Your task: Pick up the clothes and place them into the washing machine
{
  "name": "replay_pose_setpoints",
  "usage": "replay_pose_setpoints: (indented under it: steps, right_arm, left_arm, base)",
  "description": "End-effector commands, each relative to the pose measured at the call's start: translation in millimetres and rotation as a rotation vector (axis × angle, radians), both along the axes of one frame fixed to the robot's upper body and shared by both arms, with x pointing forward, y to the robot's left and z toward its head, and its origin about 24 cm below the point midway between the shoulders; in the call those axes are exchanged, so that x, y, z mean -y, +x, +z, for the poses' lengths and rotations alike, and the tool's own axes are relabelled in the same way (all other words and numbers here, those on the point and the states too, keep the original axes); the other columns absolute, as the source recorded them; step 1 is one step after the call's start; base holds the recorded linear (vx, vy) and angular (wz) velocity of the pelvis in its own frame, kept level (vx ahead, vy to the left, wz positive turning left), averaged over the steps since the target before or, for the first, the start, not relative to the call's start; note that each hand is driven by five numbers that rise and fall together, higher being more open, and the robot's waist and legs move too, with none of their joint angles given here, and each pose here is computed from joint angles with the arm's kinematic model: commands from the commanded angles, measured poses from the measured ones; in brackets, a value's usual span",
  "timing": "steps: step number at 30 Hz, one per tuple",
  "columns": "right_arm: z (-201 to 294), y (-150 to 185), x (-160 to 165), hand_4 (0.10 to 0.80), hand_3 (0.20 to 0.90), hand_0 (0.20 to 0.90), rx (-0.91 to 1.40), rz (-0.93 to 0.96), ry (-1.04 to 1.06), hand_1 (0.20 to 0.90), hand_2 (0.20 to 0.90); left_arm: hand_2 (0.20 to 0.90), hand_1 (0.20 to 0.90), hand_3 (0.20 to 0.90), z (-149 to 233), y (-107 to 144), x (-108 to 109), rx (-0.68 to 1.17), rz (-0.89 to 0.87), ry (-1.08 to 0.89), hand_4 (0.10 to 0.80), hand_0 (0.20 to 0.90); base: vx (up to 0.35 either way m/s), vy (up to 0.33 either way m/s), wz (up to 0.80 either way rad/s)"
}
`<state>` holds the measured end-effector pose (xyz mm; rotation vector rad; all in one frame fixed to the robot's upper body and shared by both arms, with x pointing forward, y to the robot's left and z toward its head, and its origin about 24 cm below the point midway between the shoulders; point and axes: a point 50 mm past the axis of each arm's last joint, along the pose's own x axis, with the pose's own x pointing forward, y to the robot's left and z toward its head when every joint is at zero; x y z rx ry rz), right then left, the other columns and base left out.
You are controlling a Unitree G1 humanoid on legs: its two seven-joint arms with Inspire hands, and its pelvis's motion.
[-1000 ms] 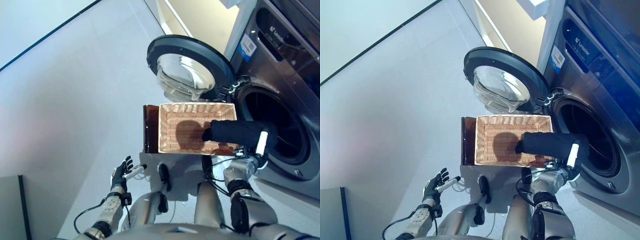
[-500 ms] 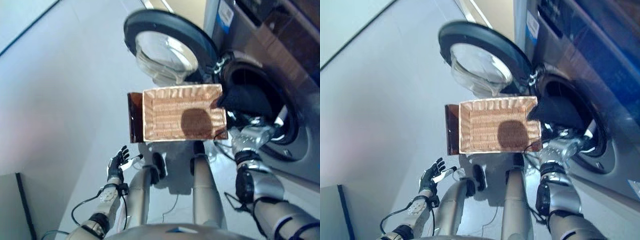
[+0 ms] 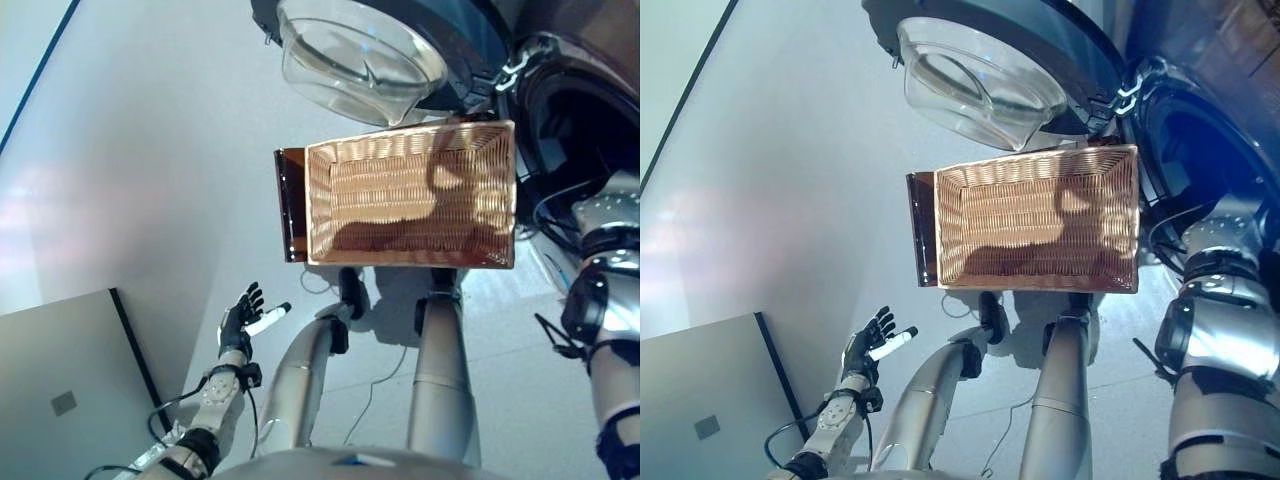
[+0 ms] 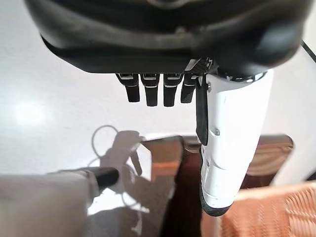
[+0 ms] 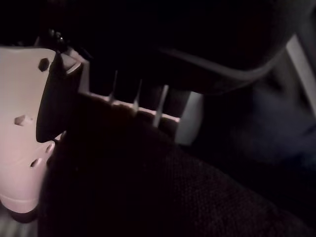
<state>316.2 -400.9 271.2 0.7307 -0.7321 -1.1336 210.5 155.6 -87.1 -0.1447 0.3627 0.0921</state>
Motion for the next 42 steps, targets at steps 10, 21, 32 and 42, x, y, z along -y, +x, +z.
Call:
replay_pose_setpoints:
  steps: [10, 21, 32, 42]
  right_arm:
    - [139, -57, -5, 0.300, 0.200, 0.200, 0.042, -0.292, -0.534, 0.200, 0.200]
    - [156, -68, -5, 0.800, 0.900, 0.900, -0.135, -0.477, -0.647, 0.900, 0.900]
    - [144, -42, -9, 0.800, 0.900, 0.900, -0.503, -0.539, -0.766, 0.900, 0.900]
    - [127, -28, -14, 0.800, 0.900, 0.900, -0.439, -0.428, -0.697, 0.900, 0.900]
  left_arm:
    - [0.900, 0.900, 0.900, 18, 1, -36, 0.109, 0.097, 0.088, 0.800, 0.900]
    - [0.900, 0.900, 0.900, 14, -8, -40, 0.092, 0.107, 0.109, 0.800, 0.900]
    - [0.900, 0.900, 0.900, 14, -12, -45, 0.083, 0.120, 0.115, 0.800, 0.900]
    - [0.900, 0.900, 0.900, 5, -18, -46, 0.032, 0.135, 0.103, 0.800, 0.900]
  base:
    - [0.015, -0.037, 0.11]
    - [-0.002, -0.004, 0.00]
    - [0.006, 0.003, -0.04]
    - [0.002, 0.011, 0.01]
